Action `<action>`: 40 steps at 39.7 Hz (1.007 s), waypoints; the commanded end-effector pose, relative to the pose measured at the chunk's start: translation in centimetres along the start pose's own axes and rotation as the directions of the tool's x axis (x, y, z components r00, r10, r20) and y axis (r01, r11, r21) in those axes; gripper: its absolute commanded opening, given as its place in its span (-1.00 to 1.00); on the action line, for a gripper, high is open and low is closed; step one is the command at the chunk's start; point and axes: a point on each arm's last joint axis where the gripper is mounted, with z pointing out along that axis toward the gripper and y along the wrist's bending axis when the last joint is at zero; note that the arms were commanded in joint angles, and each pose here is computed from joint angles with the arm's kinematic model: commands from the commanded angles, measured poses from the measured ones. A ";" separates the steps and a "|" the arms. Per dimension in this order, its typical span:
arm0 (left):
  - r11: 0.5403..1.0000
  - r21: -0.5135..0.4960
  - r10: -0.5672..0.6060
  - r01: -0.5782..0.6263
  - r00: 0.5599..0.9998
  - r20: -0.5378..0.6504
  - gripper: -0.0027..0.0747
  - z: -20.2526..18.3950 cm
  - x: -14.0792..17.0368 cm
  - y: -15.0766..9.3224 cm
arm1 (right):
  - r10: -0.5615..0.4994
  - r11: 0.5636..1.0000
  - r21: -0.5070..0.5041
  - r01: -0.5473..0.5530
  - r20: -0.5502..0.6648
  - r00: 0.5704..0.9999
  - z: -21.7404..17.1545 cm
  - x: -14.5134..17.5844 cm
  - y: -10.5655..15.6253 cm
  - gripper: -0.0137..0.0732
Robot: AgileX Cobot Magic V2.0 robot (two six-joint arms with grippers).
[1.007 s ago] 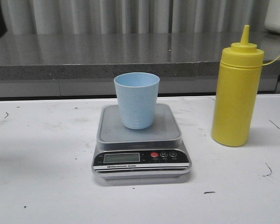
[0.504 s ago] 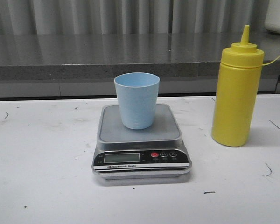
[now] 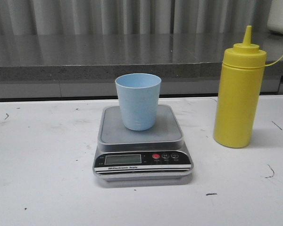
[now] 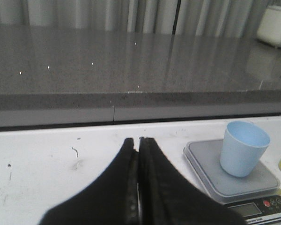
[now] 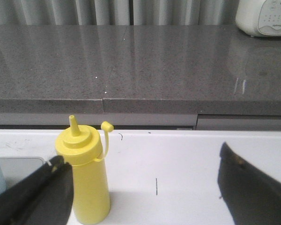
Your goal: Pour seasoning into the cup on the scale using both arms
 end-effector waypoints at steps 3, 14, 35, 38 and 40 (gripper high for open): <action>1.000 0.022 -0.020 0.017 0.989 0.147 -0.98 -1.2 -1.4 -0.2 | 0.004 1.000 0.014 -0.005 0.119 0.993 -0.2 -2.0 -0.1 0.79; 1.000 0.022 -0.021 0.017 0.989 0.148 -0.98 -1.3 -1.4 -0.2 | 0.016 1.000 0.021 -0.016 -0.004 1.000 3.0 -1.0 -0.3 0.79; 1.000 0.022 -0.021 0.017 0.989 0.148 -0.98 -1.3 -1.4 -0.2 | -0.081 0.988 -0.150 0.021 -0.409 0.909 14.5 7.7 4.0 0.79; 1.000 0.022 -0.021 0.017 0.989 0.148 -0.98 -1.3 -1.4 -0.2 | -0.095 0.983 -0.180 0.024 -0.398 0.912 15.1 9.0 5.2 0.79; 1.000 0.022 -0.021 0.017 0.989 0.148 -0.98 -1.3 -1.4 -0.2 | -0.076 0.984 -0.177 0.008 -0.384 0.920 15.4 9.9 5.7 0.79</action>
